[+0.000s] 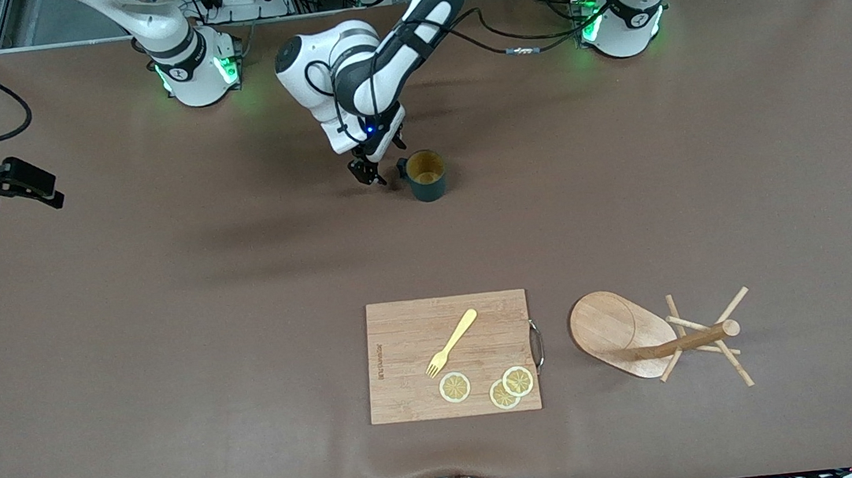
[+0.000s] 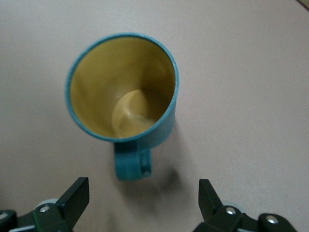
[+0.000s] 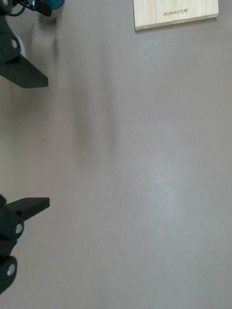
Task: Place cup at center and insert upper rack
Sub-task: 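Lower the left gripper and grasp the mug's rim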
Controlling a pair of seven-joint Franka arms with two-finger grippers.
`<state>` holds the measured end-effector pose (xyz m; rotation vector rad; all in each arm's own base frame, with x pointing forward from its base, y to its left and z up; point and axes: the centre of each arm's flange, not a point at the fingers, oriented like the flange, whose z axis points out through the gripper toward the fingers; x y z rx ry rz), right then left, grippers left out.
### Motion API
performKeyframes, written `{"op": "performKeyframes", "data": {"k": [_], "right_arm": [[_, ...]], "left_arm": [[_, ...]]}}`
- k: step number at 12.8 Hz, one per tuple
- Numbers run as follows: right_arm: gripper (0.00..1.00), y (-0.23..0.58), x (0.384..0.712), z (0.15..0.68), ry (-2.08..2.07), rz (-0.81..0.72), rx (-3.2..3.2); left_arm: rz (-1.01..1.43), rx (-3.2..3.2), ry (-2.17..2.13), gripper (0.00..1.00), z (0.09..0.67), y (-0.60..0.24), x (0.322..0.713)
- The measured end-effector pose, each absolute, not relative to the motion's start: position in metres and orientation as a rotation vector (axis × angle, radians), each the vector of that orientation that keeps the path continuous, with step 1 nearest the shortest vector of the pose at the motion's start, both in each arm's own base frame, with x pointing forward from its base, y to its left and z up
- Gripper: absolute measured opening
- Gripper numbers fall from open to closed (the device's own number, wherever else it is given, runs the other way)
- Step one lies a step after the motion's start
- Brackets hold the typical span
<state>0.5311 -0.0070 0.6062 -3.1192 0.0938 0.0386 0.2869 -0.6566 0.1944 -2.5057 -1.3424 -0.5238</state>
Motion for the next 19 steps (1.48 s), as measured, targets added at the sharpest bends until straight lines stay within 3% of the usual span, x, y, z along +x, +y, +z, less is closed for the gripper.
{"op": "performKeyframes", "data": {"k": [9, 16, 17, 18, 19], "right_arm": [[1.00, 0.015, 0.531, 0.610, 0.027, 0.023, -3.131], [1.00, 0.013, 0.532, 0.611, 0.006, 0.009, -3.146], [1.00, 0.012, 0.532, 0.611, -0.003, 0.008, -3.148], [1.00, 0.012, 0.532, 0.611, -0.006, 0.007, -3.149], [1.00, 0.012, 0.532, 0.611, -0.008, 0.006, -3.150]], "left_arm": [[-0.782, -2.464, -1.270, 1.00, 0.170, -0.660, 0.267], [-0.801, -2.410, -1.228, 1.00, 0.165, -0.656, 0.253], [-0.801, -2.409, -1.227, 0.93, 0.165, -0.656, 0.252], [-0.800, -2.408, -1.227, 0.93, 0.165, -0.656, 0.252], [-0.795, -2.408, -1.228, 0.84, 0.165, -0.656, 0.252]]}}
